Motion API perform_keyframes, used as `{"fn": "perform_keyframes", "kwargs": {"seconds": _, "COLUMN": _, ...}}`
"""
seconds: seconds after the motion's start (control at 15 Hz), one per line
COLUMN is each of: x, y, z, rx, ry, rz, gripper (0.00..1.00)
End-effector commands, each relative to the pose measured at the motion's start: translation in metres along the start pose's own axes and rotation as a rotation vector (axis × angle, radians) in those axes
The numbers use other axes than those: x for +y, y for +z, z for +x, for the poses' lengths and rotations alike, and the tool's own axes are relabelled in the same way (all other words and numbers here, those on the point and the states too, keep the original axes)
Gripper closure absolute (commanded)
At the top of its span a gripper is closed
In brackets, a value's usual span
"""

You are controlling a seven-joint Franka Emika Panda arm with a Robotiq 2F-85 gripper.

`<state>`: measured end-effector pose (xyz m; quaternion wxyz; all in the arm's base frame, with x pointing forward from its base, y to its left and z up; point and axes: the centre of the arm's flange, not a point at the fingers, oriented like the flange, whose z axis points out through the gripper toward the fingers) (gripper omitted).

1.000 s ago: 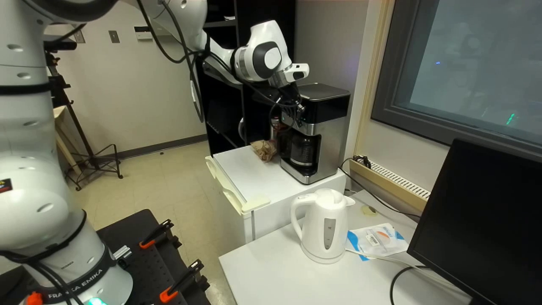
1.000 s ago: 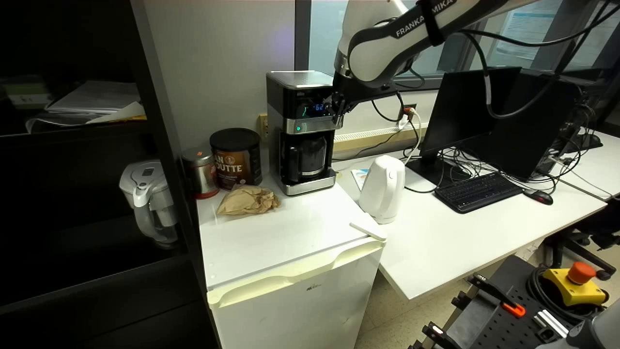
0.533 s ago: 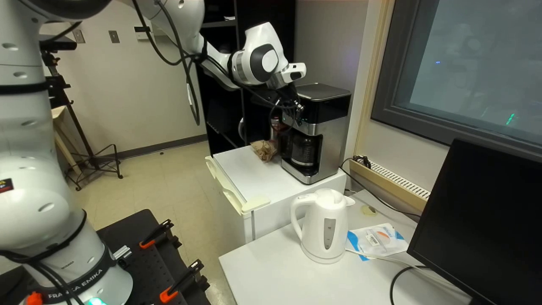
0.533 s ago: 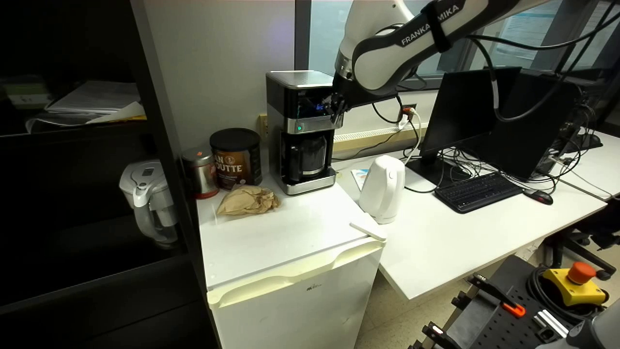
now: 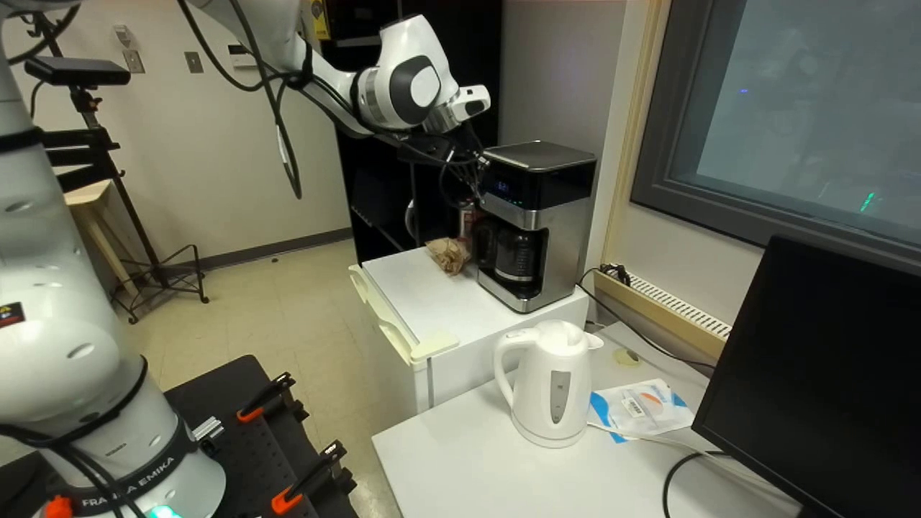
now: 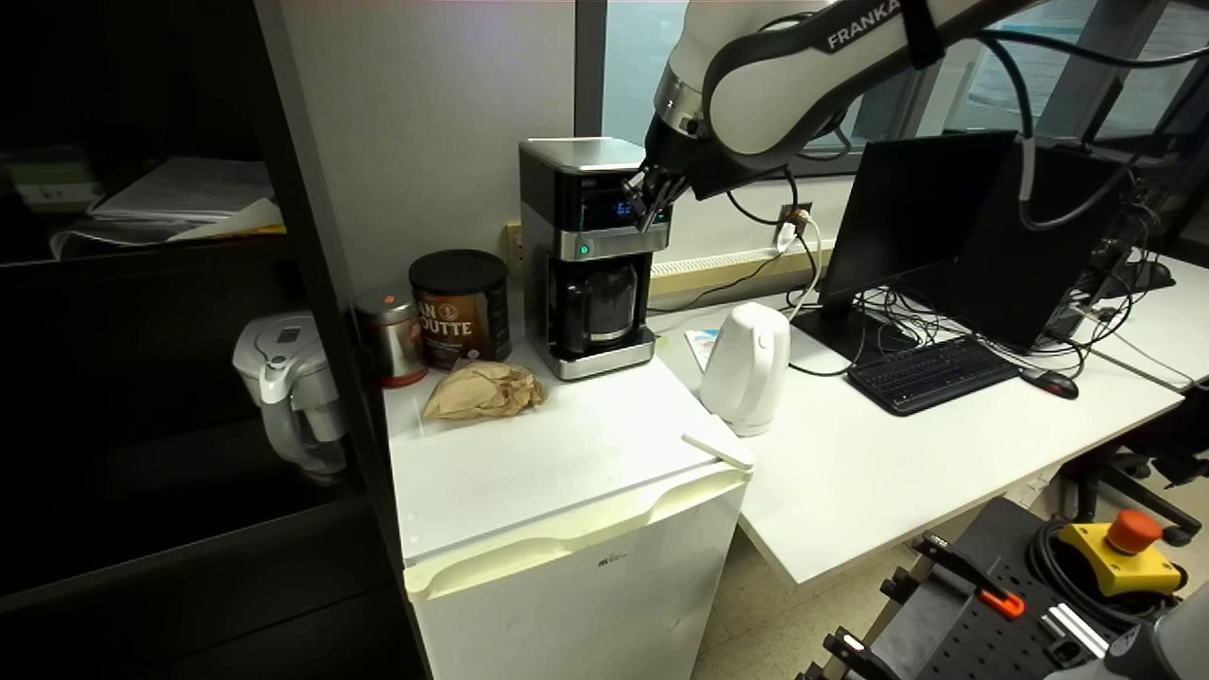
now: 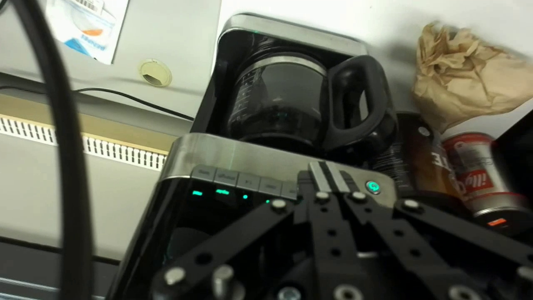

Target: Press the second rectangular button from the right on the coffee machine

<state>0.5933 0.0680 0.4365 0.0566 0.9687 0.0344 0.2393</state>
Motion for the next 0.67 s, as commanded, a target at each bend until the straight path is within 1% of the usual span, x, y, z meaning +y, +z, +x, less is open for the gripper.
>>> {"fn": "perform_keyframes", "kwargs": {"seconds": 0.0, "x": -0.007, "y": -0.032, "z": -0.028, "rx": -0.038, "ry": -0.091, "rz": 0.026, "gripper": 1.00}}
{"fn": "perform_keyframes", "kwargs": {"seconds": 0.2, "x": -0.012, "y": -0.044, "z": -0.043, "rx": -0.054, "ry": -0.146, "rz": 0.013, "gripper": 1.00}}
{"fn": "perform_keyframes", "kwargs": {"seconds": 0.6, "x": -0.016, "y": -0.057, "z": -0.061, "rx": -0.064, "ry": -0.191, "rz": 0.002, "gripper": 1.00}}
